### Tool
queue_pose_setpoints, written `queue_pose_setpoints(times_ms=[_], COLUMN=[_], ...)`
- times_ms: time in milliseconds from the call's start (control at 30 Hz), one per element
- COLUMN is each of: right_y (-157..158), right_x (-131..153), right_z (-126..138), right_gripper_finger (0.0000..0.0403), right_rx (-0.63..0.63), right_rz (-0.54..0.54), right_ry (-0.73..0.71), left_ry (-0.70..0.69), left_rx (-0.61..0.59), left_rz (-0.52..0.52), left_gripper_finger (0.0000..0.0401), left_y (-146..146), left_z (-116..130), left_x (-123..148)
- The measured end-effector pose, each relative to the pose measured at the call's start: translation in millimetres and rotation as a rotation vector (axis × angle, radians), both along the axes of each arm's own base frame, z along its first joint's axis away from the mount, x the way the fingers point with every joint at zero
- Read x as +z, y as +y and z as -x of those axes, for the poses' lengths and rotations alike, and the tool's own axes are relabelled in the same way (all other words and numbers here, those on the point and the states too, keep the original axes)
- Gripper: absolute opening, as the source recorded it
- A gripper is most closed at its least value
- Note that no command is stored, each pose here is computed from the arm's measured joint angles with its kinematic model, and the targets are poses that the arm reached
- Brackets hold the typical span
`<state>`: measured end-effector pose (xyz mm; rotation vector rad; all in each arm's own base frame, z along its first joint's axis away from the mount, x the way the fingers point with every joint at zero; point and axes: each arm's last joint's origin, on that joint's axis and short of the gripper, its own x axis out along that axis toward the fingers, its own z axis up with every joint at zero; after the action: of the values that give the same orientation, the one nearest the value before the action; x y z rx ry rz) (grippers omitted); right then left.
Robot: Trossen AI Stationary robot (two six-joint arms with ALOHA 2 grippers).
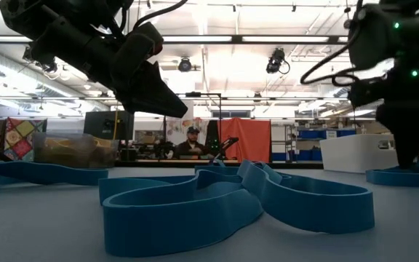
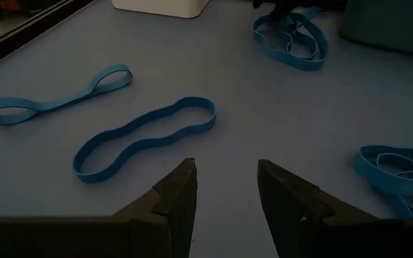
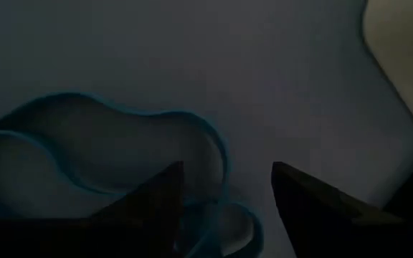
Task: Sort rubber bands into baskets
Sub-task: Put the blue rubber band into the blue bin
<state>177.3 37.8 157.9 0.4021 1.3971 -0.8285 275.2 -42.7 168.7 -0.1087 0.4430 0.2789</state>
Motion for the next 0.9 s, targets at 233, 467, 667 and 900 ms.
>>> queue_pose_setpoints(times_ms=[233,467,667,900], right_y=[-8,-6,4,31], right_x=[-13,-14,2,60], right_z=[7,-2,-12,-25], right_gripper_finger=[0.0167,0.0015,0.0007,0.0006], right_rx=[-0.002,0.123,0.169,0.248], right_rz=[-0.021,-0.082,-0.122,-0.147], right_ry=[0.036,-0.021,-0.070,-0.153], left_ry=[-0.001,0.000,0.001,0.002], left_rx=[0.000,0.001,0.000,-0.001], left_rz=[0.000,-0.001,-0.002,-0.006], left_gripper_finger=[0.0151,0.0151,0.0151,0.0151], left_y=[0,0,0,0], left_z=[0,0,0,0], left_x=[0,0,0,0])
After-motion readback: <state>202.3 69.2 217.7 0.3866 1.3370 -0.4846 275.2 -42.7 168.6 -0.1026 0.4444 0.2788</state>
